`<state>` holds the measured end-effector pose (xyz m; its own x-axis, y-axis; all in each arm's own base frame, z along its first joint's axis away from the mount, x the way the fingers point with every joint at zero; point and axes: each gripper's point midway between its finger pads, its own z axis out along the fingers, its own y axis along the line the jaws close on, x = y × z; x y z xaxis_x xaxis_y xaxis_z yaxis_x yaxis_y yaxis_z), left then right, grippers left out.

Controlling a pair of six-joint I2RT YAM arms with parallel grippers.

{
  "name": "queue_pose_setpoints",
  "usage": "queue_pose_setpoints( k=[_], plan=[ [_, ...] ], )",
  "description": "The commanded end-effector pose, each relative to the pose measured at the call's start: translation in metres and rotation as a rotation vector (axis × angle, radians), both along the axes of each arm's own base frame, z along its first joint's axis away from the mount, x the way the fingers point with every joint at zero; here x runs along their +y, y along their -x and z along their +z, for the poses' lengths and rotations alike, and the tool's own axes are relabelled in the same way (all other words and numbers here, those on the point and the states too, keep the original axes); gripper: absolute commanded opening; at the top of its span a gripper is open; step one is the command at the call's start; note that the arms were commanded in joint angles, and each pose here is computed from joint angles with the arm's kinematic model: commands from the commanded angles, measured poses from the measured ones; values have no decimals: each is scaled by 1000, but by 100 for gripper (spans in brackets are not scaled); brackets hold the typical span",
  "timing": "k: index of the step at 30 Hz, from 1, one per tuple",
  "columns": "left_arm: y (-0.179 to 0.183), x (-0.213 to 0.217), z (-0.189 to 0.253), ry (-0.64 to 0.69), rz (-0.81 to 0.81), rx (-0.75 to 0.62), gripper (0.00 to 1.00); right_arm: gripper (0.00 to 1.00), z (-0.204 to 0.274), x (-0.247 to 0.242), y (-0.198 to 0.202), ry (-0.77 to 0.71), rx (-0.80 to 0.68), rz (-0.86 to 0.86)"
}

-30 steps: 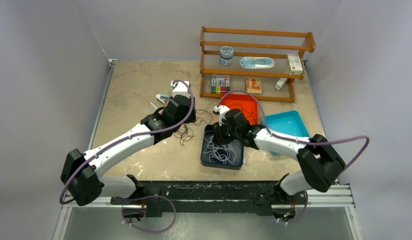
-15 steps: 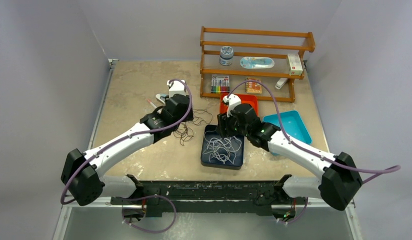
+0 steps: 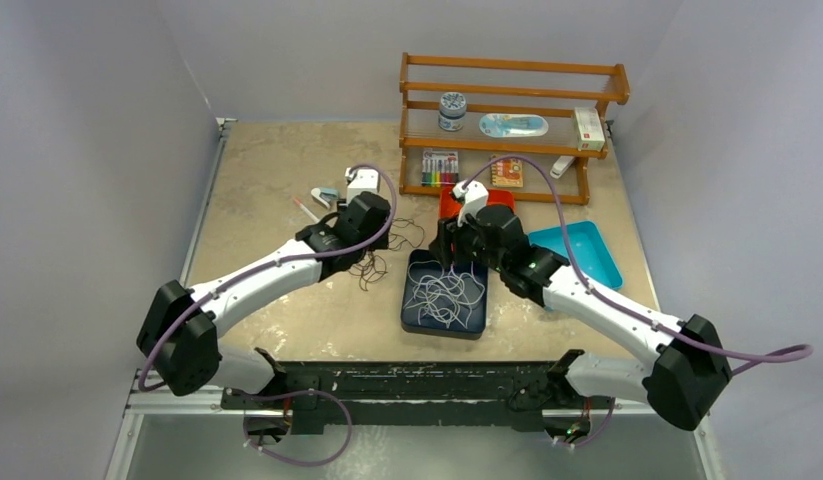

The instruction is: Untangle the cables

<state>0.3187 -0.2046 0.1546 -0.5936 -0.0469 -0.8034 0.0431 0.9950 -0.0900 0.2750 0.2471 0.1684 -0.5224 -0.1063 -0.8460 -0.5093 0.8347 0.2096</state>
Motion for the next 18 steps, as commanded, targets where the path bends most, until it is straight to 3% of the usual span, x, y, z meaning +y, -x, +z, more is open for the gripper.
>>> queue_pose_setpoints(
  k=[1, 4, 8, 18],
  plan=[
    [-2, 8, -5, 2, 60, 14, 50, 55, 47, 11, -17, -172, -139, -3],
    [-5, 31, -14, -46, 167, 34, 48, 52, 51, -5, -35, -217, -132, -87],
    [-18, 44, -26, 5, 242, 70, 48, 52, 48, -27, -54, -214, -125, -201],
    [-32, 32, -58, 105, 264, 139, 52, 54, 30, -56, -74, -193, -82, -313]
  ],
)
